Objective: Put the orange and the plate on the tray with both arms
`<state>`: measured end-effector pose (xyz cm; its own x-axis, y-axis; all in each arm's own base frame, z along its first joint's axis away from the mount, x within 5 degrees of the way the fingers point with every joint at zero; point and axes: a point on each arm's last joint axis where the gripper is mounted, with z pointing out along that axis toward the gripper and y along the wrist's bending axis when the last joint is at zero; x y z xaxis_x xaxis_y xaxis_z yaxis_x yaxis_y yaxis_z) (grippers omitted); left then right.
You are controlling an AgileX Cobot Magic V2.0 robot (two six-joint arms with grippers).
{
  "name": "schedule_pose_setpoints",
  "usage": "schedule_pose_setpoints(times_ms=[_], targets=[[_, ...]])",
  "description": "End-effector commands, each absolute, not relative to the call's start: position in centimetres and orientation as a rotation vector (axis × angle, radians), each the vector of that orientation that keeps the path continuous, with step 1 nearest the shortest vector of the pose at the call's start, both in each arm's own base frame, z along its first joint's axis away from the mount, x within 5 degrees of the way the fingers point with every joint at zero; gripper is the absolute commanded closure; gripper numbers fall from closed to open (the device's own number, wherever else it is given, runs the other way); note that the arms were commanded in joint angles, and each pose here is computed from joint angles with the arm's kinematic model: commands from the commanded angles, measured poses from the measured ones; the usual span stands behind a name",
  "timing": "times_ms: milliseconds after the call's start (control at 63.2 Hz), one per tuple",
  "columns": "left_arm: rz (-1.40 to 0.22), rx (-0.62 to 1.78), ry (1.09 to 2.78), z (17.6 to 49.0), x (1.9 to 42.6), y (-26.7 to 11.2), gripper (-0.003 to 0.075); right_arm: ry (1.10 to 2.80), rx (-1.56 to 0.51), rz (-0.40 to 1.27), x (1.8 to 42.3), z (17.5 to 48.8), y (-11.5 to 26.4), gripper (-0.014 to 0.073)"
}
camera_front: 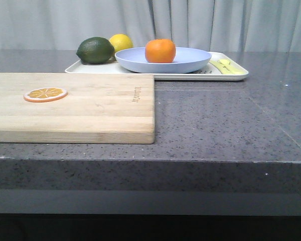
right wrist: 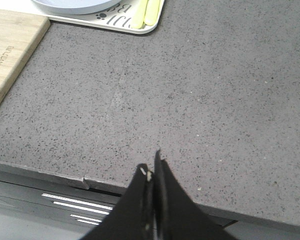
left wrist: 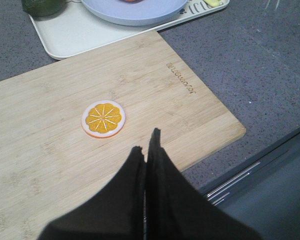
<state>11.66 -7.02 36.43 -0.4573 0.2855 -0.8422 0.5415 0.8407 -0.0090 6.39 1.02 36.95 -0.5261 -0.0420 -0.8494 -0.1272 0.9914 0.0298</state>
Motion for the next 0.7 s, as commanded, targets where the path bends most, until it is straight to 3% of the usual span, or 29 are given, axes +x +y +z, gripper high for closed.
schedule_pose_setpoints(times_ms=[0,332,680], targets=[[-0.37,0.562,1.989,37.8,11.7,-7.1,0.074,2.032,-0.116,0.109,6.6,38.2,1.1,0.0713],[-0.325,0.45,1.888,35.4,10.2,-5.1,0.074,2.033,-0.116,0.108,6.6,38.2,1.1,0.0713],[-0.127,0.164,1.569,28.2,6.4,-1.2,0.074,2.033,-0.116,0.108,6.6,38.2,1.1,0.0713]])
